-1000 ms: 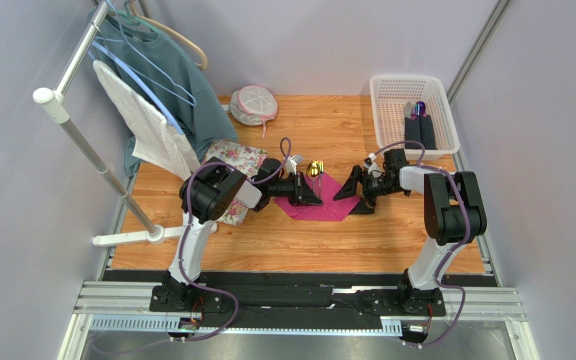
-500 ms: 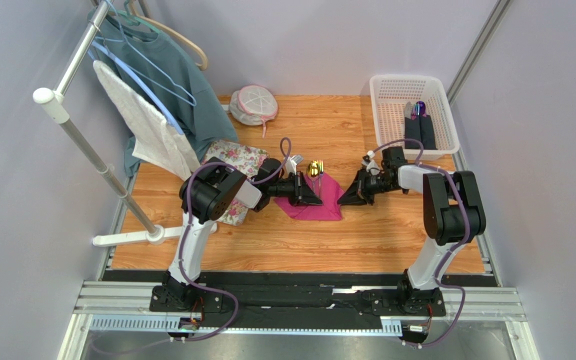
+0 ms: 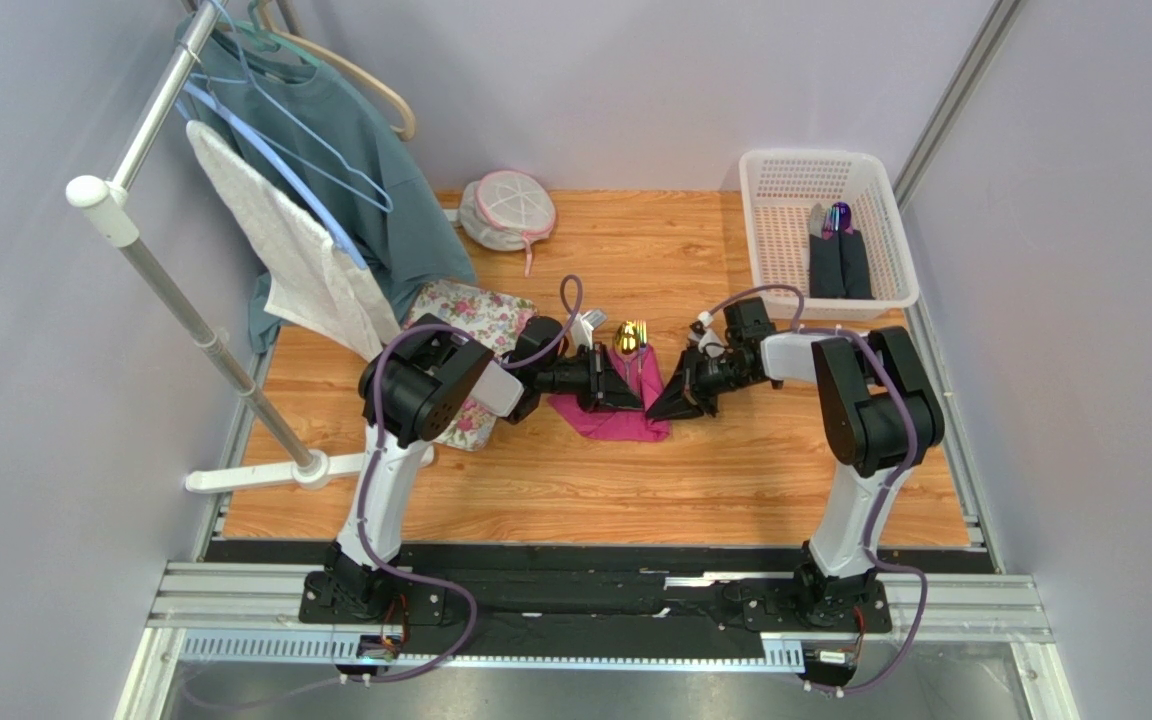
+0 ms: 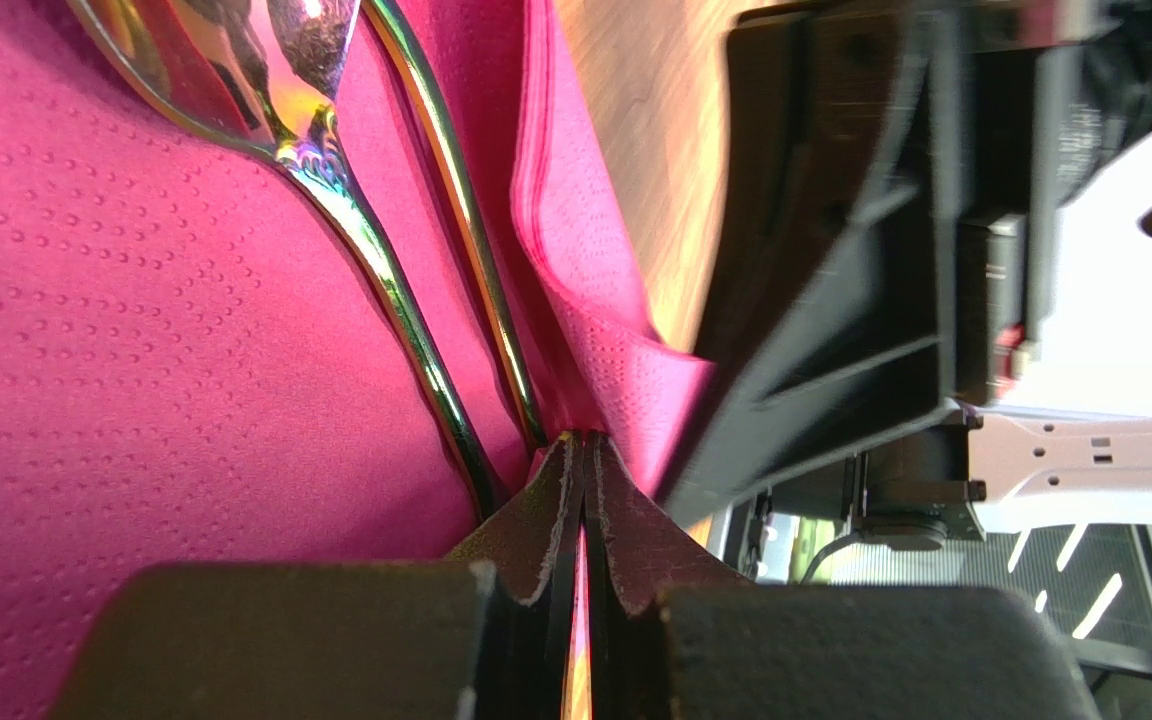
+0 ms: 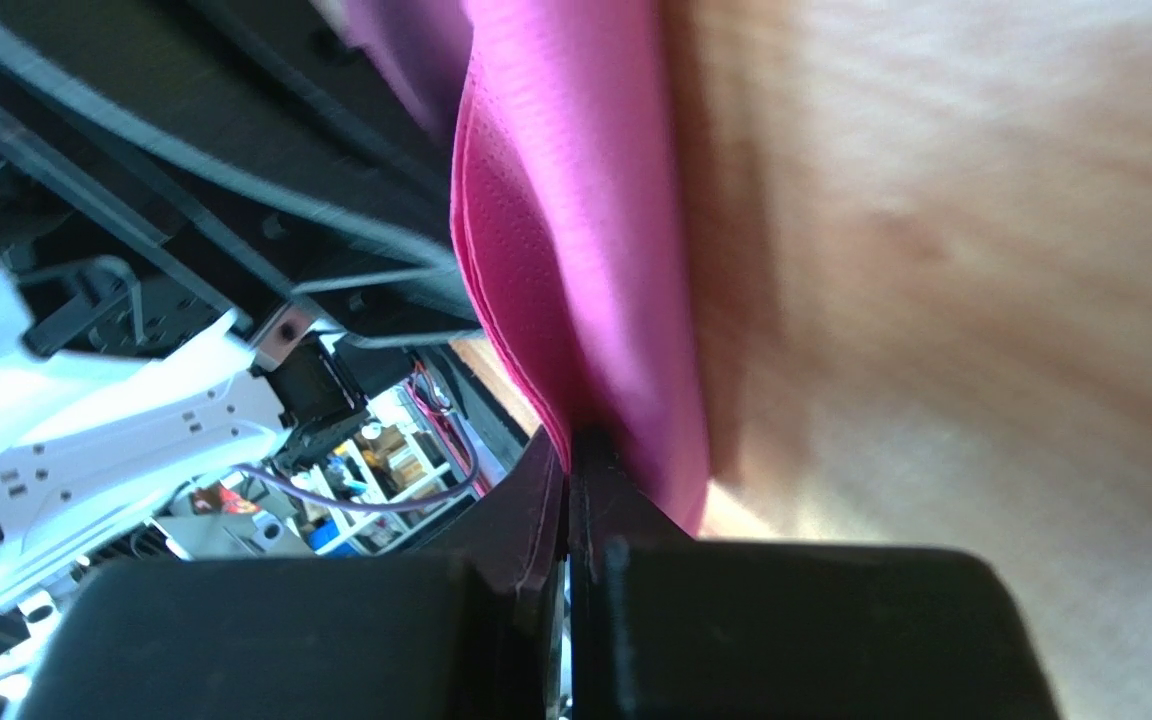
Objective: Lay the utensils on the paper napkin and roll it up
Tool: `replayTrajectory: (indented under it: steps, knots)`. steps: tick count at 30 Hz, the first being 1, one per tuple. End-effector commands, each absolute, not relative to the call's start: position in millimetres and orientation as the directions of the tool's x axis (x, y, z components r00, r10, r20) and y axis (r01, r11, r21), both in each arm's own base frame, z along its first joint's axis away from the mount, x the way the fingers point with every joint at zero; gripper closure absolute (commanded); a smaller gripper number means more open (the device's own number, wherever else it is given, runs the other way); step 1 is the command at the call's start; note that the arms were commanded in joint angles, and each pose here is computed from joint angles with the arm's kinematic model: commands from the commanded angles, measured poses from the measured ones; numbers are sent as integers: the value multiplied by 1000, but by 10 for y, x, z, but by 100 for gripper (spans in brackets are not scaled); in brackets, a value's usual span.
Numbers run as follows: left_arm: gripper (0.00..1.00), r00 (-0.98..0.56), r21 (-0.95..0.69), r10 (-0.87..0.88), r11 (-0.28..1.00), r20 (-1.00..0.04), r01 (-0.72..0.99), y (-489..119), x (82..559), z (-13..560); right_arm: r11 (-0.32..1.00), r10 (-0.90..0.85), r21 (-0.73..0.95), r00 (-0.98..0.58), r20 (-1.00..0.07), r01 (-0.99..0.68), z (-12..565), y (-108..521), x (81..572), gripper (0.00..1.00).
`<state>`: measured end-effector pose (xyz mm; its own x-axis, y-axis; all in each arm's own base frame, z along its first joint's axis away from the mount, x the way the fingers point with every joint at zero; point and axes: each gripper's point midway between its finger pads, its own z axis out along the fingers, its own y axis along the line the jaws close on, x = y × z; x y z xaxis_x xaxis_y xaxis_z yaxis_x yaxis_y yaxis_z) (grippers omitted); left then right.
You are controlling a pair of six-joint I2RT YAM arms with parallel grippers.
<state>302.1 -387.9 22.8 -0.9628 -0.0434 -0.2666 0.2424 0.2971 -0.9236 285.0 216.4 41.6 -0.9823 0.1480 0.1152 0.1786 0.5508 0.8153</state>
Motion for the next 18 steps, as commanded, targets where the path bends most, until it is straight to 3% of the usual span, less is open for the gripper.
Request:
replayTrajectory:
  steps: [1,11,18]
  knots:
    - [96,-961,-906,-50,350,-272,238,-3820,3066,11,572,190,795,-976,111,201,310,2152,2974,100]
    - [96,-957,-915,-57,312,-286,255,-3851,3065,148,644,220,728,-969,116,233,80,2059,2992,100]
    - [92,-943,-922,-68,243,-326,301,-3798,3051,618,695,223,677,-968,117,242,-37,1973,2962,100]
